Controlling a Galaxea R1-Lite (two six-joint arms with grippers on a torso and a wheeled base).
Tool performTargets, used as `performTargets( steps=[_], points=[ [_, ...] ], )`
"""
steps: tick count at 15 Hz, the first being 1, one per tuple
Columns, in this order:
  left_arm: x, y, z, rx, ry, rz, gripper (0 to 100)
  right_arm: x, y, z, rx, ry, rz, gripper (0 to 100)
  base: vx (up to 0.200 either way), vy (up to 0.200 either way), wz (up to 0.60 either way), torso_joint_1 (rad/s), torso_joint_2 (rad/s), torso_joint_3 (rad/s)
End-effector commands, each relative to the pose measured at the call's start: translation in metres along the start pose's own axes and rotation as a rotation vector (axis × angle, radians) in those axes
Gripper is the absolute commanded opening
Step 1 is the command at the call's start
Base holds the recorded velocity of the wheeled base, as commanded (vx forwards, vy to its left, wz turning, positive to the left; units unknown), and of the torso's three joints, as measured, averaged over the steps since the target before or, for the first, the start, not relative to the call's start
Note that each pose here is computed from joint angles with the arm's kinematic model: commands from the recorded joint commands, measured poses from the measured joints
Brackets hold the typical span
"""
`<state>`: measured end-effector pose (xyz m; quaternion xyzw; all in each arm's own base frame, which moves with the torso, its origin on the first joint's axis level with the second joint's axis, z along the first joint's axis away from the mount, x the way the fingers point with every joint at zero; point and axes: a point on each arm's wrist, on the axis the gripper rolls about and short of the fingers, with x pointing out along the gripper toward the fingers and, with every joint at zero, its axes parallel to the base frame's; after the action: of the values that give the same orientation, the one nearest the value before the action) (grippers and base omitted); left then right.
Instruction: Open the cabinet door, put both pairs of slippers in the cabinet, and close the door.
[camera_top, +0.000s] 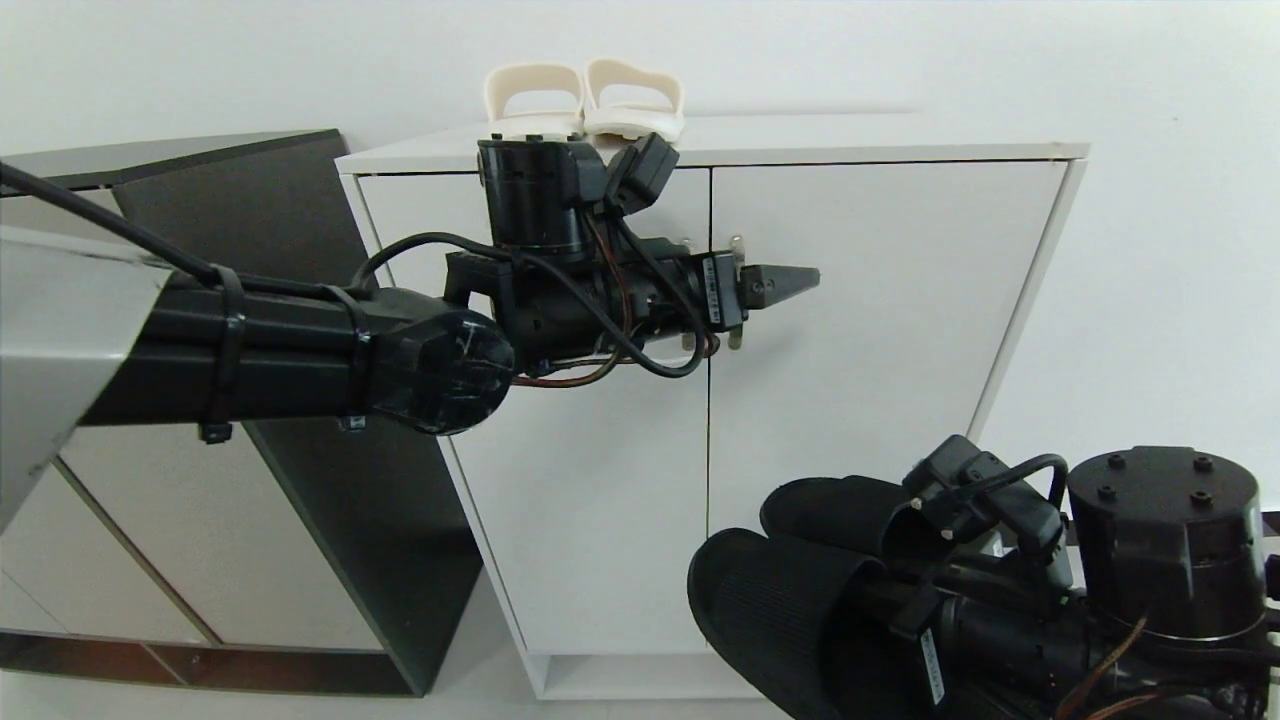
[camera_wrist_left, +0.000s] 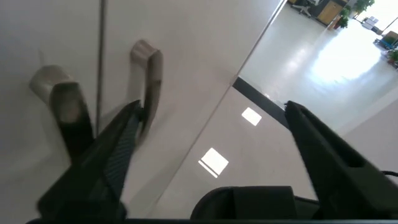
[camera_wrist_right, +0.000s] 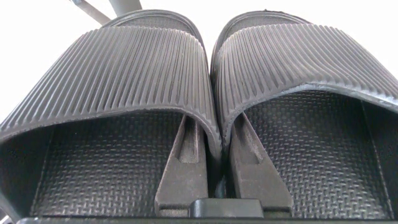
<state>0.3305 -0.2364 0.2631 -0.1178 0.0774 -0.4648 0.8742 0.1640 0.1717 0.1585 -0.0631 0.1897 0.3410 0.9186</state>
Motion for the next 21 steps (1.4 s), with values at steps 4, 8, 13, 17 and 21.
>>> performTargets(
  steps=[4, 8, 13, 17, 21],
  points=[
    [0.0, -0.005, -0.003, -0.005, 0.011, -0.009, 0, -0.007, 0.001, -0.004, 0.0, 0.005, 0.078, 0, 0.0, 0.0, 0.0, 0.0, 0.0, 0.0],
    [-0.014, -0.031, 0.002, 0.001, 0.009, -0.057, 0, -0.013, 0.002, -0.007, -0.009, 0.01, 0.146, 0, 0.0, 0.0, 0.0, 0.0, 0.0, 0.0],
    [-0.037, -0.059, -0.005, 0.0, 0.038, -0.106, 0, -0.033, 0.003, -0.016, -0.08, -0.001, 0.298, 0, 0.0, 0.0, 0.0, 0.0, 0.0, 0.0],
    [-0.074, -0.078, -0.01, 0.002, 0.059, -0.131, 0, -0.033, 0.003, -0.02, -0.094, 0.008, 0.315, 0, 0.0, 0.0, 0.0, 0.0, 0.0, 0.0],
    [-0.103, -0.076, -0.009, -0.002, 0.046, -0.09, 0, -0.034, 0.004, -0.019, -0.097, 0.006, 0.322, 0, 0.0, 0.0, 0.0, 0.0, 0.0, 0.0]
  ],
)
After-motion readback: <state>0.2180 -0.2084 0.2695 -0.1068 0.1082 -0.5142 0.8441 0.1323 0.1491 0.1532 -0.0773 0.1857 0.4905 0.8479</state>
